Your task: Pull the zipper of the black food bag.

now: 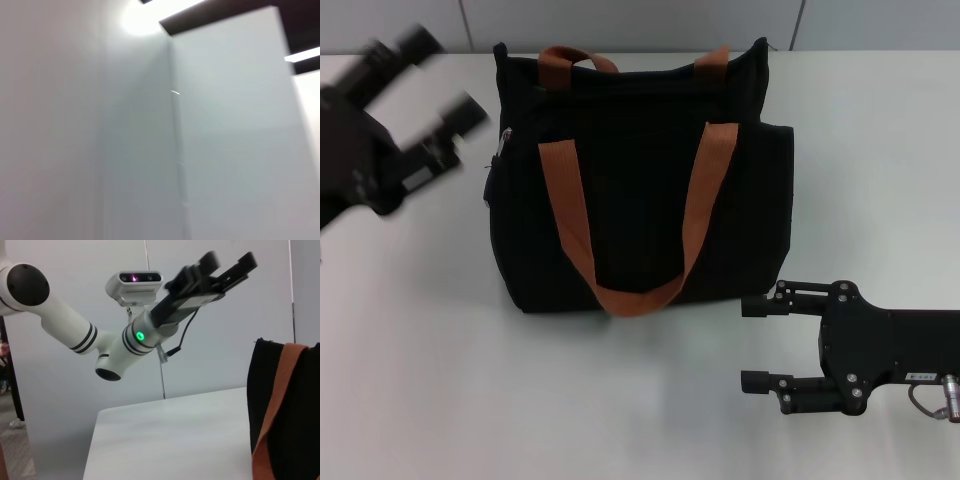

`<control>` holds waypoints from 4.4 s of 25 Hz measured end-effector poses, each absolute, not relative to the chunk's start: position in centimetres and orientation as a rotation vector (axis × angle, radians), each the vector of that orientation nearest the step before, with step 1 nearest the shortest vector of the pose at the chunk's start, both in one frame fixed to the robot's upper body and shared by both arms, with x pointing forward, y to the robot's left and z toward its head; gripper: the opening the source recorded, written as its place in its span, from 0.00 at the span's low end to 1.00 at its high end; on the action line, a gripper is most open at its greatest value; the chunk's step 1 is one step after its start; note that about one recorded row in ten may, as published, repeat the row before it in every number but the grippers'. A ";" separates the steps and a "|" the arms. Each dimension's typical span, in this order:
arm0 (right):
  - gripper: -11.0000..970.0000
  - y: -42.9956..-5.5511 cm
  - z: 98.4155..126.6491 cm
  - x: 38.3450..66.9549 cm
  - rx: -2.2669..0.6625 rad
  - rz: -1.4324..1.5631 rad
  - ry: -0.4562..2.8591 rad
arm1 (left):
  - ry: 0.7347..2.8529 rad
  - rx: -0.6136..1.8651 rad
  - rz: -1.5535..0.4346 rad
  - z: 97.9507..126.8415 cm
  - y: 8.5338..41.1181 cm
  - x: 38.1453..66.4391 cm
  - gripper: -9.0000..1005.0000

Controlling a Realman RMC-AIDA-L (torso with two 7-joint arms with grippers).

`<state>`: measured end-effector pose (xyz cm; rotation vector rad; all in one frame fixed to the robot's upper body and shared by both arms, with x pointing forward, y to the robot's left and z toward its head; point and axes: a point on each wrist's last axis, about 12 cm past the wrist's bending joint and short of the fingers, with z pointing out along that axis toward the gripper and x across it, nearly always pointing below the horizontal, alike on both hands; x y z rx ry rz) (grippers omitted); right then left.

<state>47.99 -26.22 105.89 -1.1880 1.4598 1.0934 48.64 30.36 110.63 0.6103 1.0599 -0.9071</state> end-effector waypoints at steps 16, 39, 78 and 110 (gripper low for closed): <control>0.76 -26.4 105.8 48.1 -1.185 1.082 1.479 | 1.452 0.794 -0.677 108.3 33.8 51.0 0.70; 0.76 -26.3 106.0 48.4 -1.172 1.082 1.473 | 1.523 0.831 -0.458 107.4 31.0 54.9 0.66; 0.73 -19.6 116.3 59.1 -0.715 1.581 1.746 | 1.309 0.804 -0.486 108.7 31.0 52.8 0.03; 0.50 -8.1 121.8 63.9 -0.972 1.292 2.127 | 1.310 0.801 -0.496 108.9 30.8 53.3 0.03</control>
